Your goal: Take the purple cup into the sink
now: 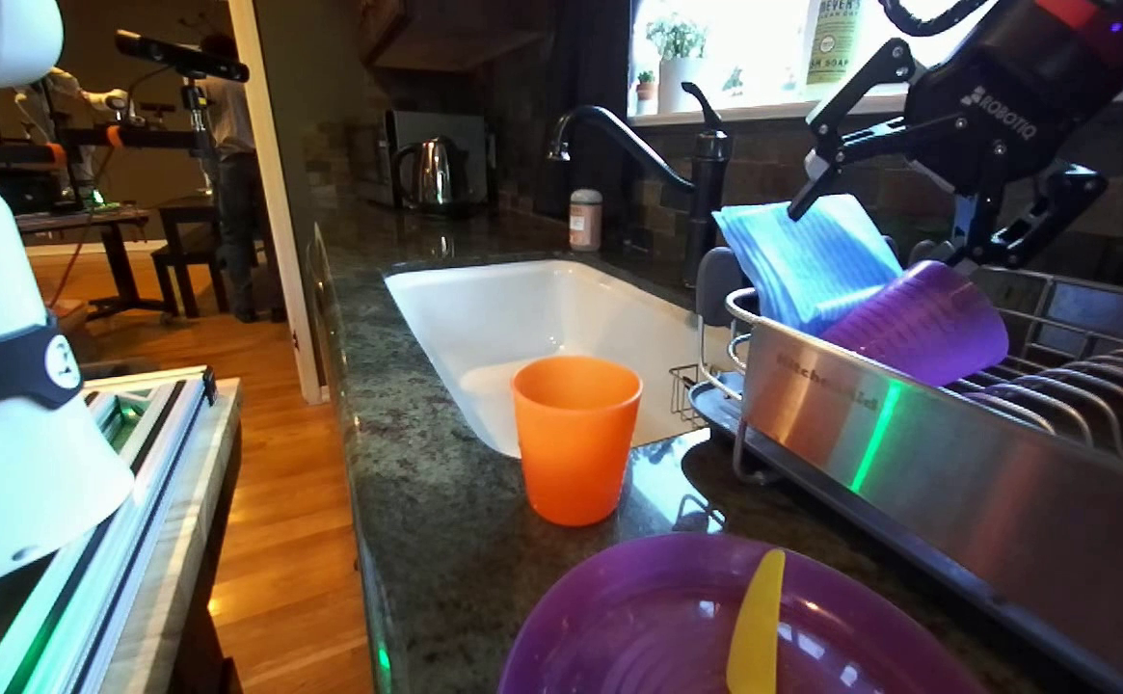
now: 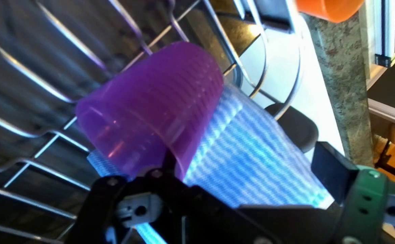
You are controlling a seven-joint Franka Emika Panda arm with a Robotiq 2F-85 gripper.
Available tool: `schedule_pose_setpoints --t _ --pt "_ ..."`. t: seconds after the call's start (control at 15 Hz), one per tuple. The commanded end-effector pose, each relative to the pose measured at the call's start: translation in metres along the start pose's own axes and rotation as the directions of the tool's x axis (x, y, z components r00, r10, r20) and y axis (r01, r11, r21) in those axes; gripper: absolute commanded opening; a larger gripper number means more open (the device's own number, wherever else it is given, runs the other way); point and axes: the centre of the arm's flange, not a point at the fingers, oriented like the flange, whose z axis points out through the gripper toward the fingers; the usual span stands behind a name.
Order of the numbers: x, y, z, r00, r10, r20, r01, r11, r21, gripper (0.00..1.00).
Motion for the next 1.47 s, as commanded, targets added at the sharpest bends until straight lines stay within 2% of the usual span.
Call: schedule_pose_setpoints --t 0.0,0.07,0.13,0.47,0.67,1.0,1.07,1.13,1.27,1.4 --pt "0.002 -0.005 -0.002 0.994 0.064 0.088 -0.068 0.996 0.049 0.71" --pt "0.002 -0.006 -0.001 0.992 0.071 0.107 -0.077 0.995 0.058 0.7" --pt "0.003 -0.007 0.001 0.99 0.076 0.122 -0.084 0.994 0.064 0.63" --pt "0.005 -0.01 -0.002 0.976 0.128 0.177 -0.136 0.99 0.036 0.21" --pt "0.006 -0.011 -0.005 0.964 0.17 0.205 -0.175 0.985 0.005 0.01" --pt "0.009 -0.015 -0.002 0.935 0.24 0.26 -0.238 0.97 -0.039 0.0" --pt "0.011 -0.019 -0.003 0.93 0.255 0.266 -0.249 0.967 -0.056 0.06" --pt "0.015 -0.029 -0.004 0.924 0.271 0.27 -0.257 0.963 -0.085 0.28" --pt "0.026 -0.051 -0.008 0.907 0.312 0.283 -0.276 0.948 -0.16 0.32" --pt "0.044 -0.068 -0.005 0.887 0.363 0.286 -0.293 0.921 -0.258 0.44"
